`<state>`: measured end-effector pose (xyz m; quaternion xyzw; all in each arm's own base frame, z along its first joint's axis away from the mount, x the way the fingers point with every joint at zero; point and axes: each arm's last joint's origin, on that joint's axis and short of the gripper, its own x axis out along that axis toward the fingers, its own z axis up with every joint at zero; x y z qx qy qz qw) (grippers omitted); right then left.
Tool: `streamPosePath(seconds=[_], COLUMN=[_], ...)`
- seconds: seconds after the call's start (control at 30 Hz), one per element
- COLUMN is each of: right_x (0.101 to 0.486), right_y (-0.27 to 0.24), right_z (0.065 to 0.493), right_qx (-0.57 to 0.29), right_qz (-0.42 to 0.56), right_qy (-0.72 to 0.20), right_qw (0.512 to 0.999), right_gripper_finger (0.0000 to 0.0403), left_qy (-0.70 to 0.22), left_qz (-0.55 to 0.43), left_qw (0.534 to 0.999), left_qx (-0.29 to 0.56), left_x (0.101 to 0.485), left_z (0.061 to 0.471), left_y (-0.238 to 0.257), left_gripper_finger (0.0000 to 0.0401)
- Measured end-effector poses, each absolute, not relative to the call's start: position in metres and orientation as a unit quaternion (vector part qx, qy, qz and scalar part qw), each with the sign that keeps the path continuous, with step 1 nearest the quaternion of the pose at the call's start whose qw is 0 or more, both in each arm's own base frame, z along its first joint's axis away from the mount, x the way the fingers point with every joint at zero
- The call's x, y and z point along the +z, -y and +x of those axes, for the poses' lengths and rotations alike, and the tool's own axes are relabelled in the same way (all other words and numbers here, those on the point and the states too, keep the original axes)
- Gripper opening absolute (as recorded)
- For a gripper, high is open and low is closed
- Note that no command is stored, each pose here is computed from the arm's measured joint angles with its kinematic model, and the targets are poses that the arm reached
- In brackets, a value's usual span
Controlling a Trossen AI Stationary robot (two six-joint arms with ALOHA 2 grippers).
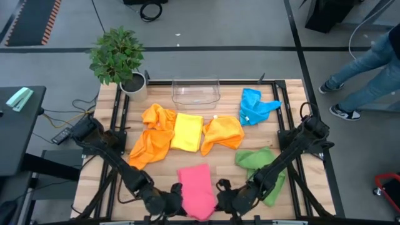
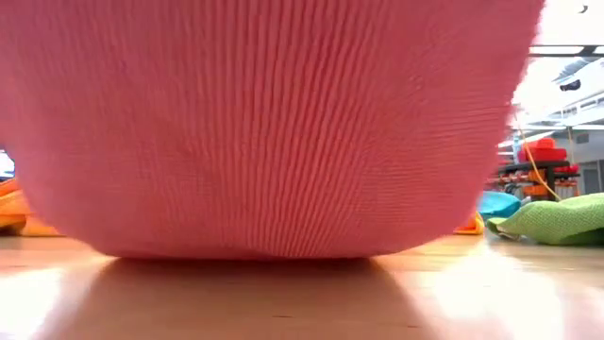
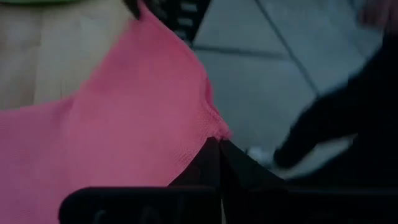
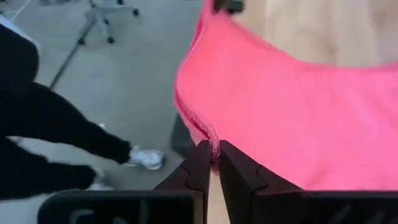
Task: Fold microfiber towels
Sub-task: Fold the pink microfiber cloth
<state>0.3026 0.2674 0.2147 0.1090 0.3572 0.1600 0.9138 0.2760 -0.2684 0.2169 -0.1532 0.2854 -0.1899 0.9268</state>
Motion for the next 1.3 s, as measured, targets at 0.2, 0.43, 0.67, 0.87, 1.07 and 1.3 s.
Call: streamPosePath(seconds=[0.2, 0.43, 0.67, 0.87, 1.07, 1.3], right_x=[0.201, 0.197, 0.193, 0.187, 0.183, 0.181], right_y=[-0.298, -0.294, -0.248, -0.206, -0.183, -0.166], right_z=[0.284, 0.289, 0.326, 0.347, 0.355, 0.360], right_qx=[0.166, 0.112, 0.056, 0.023, 0.007, -0.015], right_qz=[0.155, 0.189, 0.208, 0.222, 0.221, 0.218], right_qy=[-0.370, -0.356, -0.375, -0.414, -0.444, -0.456], right_qw=[0.901, 0.908, 0.902, 0.882, 0.868, 0.863], right_gripper_finger=[0.0039, 0.0039, 0.0039, 0.0039, 0.0039, 0.0039], left_qy=[-0.215, -0.213, -0.222, -0.252, -0.269, -0.311], left_qz=[-0.250, -0.273, -0.239, -0.227, -0.201, -0.176], left_qw=[0.936, 0.936, 0.945, 0.935, 0.931, 0.918], left_qx=[-0.120, -0.058, 0.011, 0.105, 0.142, 0.174], left_x=[0.210, 0.185, 0.171, 0.155, 0.149, 0.143], left_z=[0.264, 0.258, 0.259, 0.248, 0.243, 0.251], left_y=[0.300, 0.318, 0.310, 0.298, 0.289, 0.271], left_gripper_finger=[0.0001, 0.0001, 0.0001, 0.0001, 0.0001, 0.0001])
